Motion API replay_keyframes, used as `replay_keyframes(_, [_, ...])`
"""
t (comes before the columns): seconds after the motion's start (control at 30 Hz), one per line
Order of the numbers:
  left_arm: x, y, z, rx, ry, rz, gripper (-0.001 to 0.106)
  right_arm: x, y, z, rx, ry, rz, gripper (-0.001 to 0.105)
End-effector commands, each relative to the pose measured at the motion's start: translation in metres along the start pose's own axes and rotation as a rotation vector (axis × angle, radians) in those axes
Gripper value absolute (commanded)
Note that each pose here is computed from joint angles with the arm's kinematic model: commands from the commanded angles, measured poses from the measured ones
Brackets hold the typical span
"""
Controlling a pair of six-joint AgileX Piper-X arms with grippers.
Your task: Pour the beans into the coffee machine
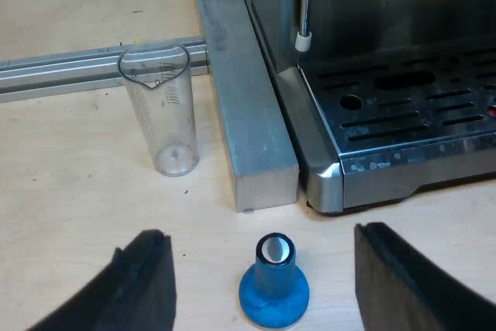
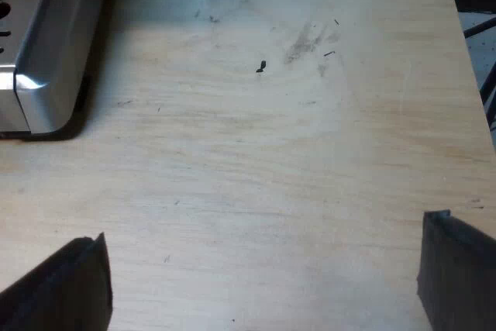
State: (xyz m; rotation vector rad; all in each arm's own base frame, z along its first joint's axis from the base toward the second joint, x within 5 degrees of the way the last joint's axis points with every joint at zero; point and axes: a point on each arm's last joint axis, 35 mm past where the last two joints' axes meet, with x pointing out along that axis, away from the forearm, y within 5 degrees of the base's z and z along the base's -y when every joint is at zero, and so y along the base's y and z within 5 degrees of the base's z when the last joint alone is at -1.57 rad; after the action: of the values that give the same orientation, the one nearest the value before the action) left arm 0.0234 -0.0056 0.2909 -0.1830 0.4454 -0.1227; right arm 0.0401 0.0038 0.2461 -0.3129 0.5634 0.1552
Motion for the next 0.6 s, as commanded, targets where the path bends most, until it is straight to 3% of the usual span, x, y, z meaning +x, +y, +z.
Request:
replay_keyframes(0.03, [0.0020, 0.0003, 0.0019, -0.008, -0.001, 0.008, 0.053, 0.0004, 0.0001, 0.0011, -0.002, -0.002, 0.010, 0.080])
replay_keyframes(0.23, [0.0027, 0.0004, 0.0023, -0.007, -0.006, 0.007, 0.053, 0.0005, -0.0008, 0.0008, 0.011, 0.004, -0.009, 0.080])
replay_keyframes(0.43, [0.0027, 0.0004, 0.0023, -0.007, -0.006, 0.007, 0.053, 0.0002, -0.0056, -0.0008, 0.077, 0.035, -0.107, 0.080])
replay_keyframes(0.6, [0.0027, 0.0004, 0.0023, -0.007, -0.006, 0.007, 0.053, 0.0002, -0.0060, -0.0010, 0.082, 0.038, -0.117, 0.080])
